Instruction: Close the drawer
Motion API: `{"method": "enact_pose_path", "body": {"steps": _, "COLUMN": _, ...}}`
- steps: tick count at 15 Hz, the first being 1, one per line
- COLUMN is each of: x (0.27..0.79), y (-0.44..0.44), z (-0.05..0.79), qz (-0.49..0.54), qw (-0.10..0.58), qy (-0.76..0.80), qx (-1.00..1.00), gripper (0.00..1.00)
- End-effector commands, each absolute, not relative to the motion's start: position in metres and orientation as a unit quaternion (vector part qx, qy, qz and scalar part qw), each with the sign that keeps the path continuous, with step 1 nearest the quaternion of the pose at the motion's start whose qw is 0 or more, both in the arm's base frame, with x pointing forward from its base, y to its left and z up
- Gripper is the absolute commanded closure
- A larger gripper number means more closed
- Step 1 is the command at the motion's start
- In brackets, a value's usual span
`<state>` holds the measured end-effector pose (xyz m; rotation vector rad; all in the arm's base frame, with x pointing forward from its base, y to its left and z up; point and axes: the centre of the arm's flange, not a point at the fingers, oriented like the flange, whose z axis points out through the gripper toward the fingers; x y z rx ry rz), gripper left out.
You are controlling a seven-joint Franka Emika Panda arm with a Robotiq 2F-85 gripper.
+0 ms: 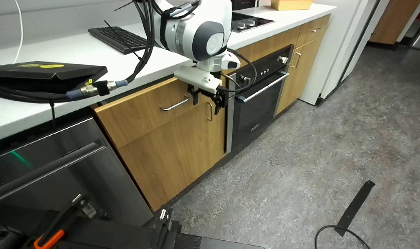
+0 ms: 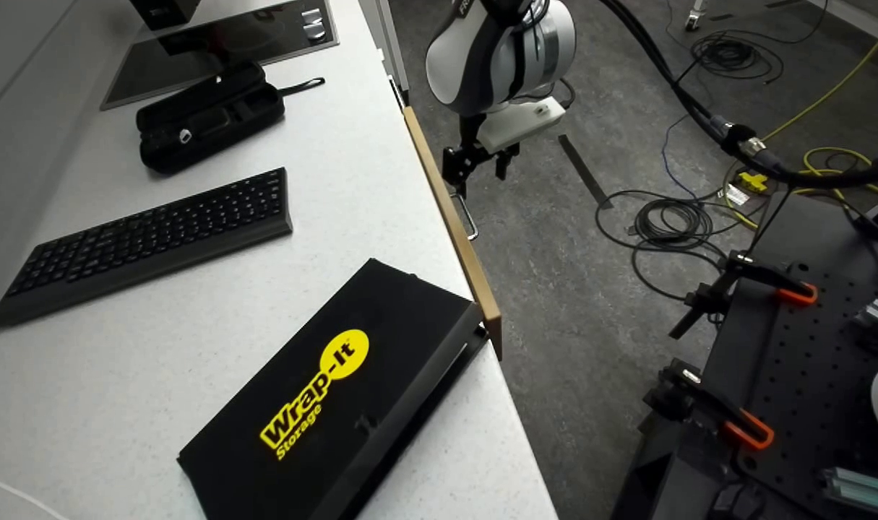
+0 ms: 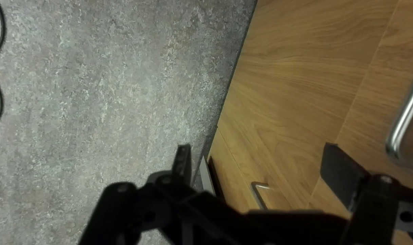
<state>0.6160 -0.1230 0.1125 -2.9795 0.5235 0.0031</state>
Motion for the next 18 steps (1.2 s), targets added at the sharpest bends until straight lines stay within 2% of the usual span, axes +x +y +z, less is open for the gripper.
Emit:
{"method": "enact_pose_path", "body": {"steps": 1, "x": 0.616, "y": -0.123, "z": 0.113, "qz": 0.001, "qw": 0.058, "qy": 0.173, "qx": -0.983, "gripper": 0.00}}
{"method": "enact_pose_path", "body": {"steps": 8, "x": 0.646, "y": -0.096, "z": 0.105, "qz": -0.024, "qw": 0.065, "qy": 0.177, "qx": -0.982, "gripper": 0.00}}
{"method": "enact_pose_path", "body": {"steps": 13, "x": 0.671, "y": -0.056, "z": 0.096, "qz": -0.002, "qw": 0.097, "qy": 0.145, "qx": -0.985, "gripper": 0.00}}
{"method": "enact_pose_path", "body": {"steps": 18, "x": 0.671, "y": -0.049, "z": 0.099, "qz": 0.016, "qw": 0.100, "qy": 0.132, "qx": -0.986, "gripper": 0.00}}
